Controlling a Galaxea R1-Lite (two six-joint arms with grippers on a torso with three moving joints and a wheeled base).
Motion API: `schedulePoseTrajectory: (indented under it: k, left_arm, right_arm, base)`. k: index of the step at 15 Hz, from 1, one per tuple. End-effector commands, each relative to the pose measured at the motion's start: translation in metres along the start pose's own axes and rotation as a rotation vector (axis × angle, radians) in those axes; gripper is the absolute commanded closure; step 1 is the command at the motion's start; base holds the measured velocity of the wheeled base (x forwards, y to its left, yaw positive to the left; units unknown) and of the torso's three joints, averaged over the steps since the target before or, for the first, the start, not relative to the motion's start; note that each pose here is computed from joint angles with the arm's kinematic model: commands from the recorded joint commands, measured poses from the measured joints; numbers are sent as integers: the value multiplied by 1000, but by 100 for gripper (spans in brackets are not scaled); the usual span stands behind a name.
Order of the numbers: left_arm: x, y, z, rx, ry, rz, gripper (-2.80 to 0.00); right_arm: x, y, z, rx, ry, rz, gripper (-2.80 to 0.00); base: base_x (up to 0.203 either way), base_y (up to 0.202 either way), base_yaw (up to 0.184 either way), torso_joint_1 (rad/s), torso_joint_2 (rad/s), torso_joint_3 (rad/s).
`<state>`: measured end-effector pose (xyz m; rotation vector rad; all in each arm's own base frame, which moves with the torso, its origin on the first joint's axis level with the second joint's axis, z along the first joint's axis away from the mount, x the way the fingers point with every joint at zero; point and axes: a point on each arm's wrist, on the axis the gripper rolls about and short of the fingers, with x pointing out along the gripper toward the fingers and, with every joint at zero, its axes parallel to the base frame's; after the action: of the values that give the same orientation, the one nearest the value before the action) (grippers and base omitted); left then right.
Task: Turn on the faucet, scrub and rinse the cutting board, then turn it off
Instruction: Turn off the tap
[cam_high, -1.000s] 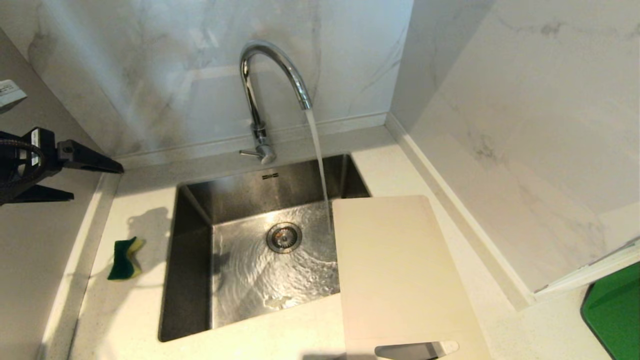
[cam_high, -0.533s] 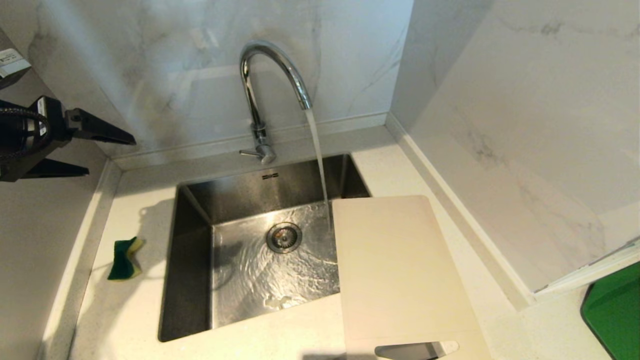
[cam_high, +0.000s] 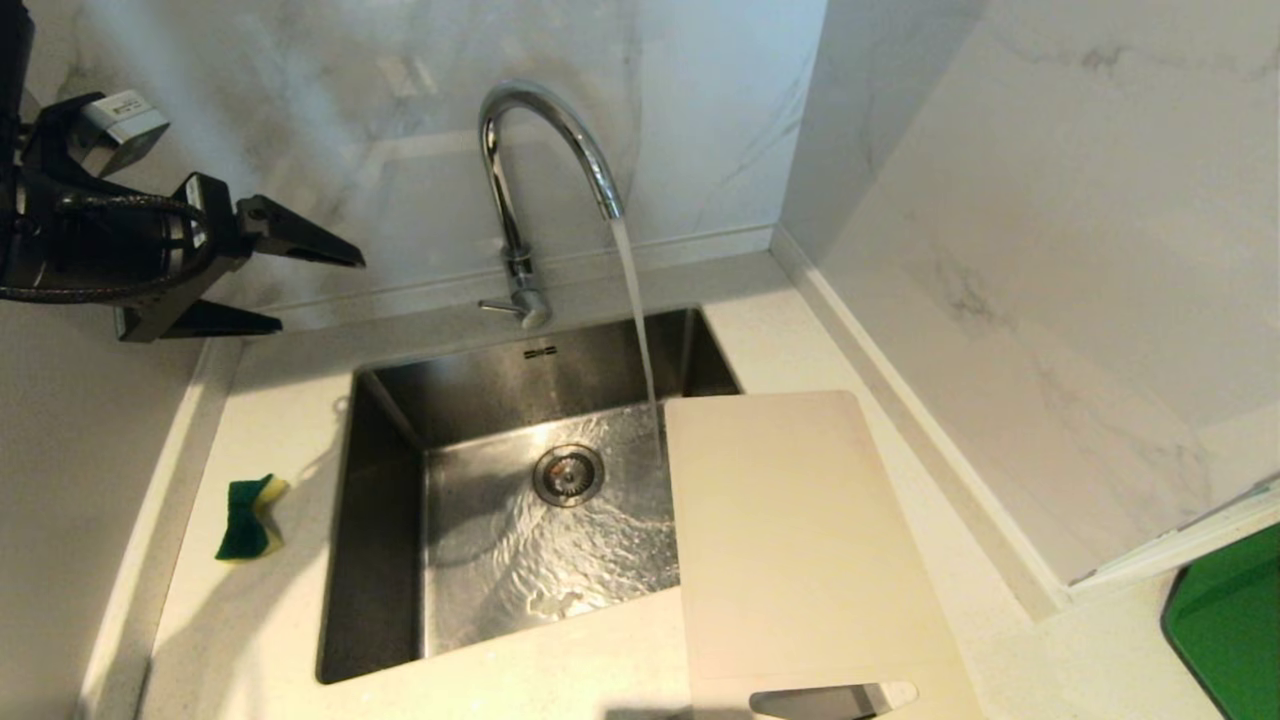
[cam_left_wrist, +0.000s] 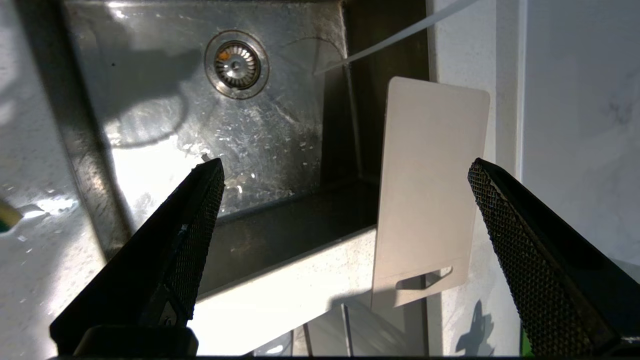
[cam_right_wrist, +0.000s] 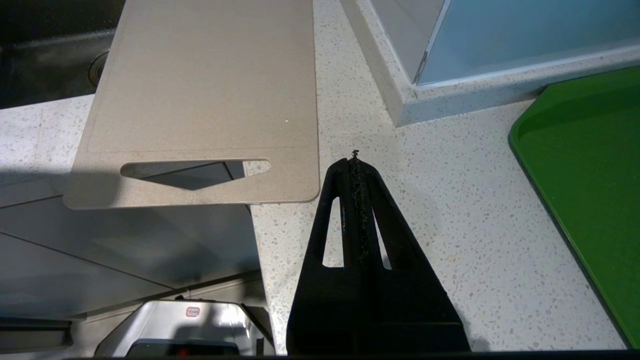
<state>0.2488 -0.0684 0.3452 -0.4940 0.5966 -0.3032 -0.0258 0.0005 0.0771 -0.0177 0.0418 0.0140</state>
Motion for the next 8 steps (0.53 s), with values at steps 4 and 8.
schedulePoseTrajectory:
  k: [4, 8]
  left_arm:
    - [34, 5, 5, -25, 12, 14, 0]
    - [40, -2, 12, 4, -66, -37, 0]
  right_arm:
    - [0, 0, 0, 0, 0, 0, 0]
    - [0, 0, 0, 0, 0, 0, 0]
  base:
    - [0, 0, 0, 0, 0, 0]
    - [0, 0, 0, 0, 0, 0]
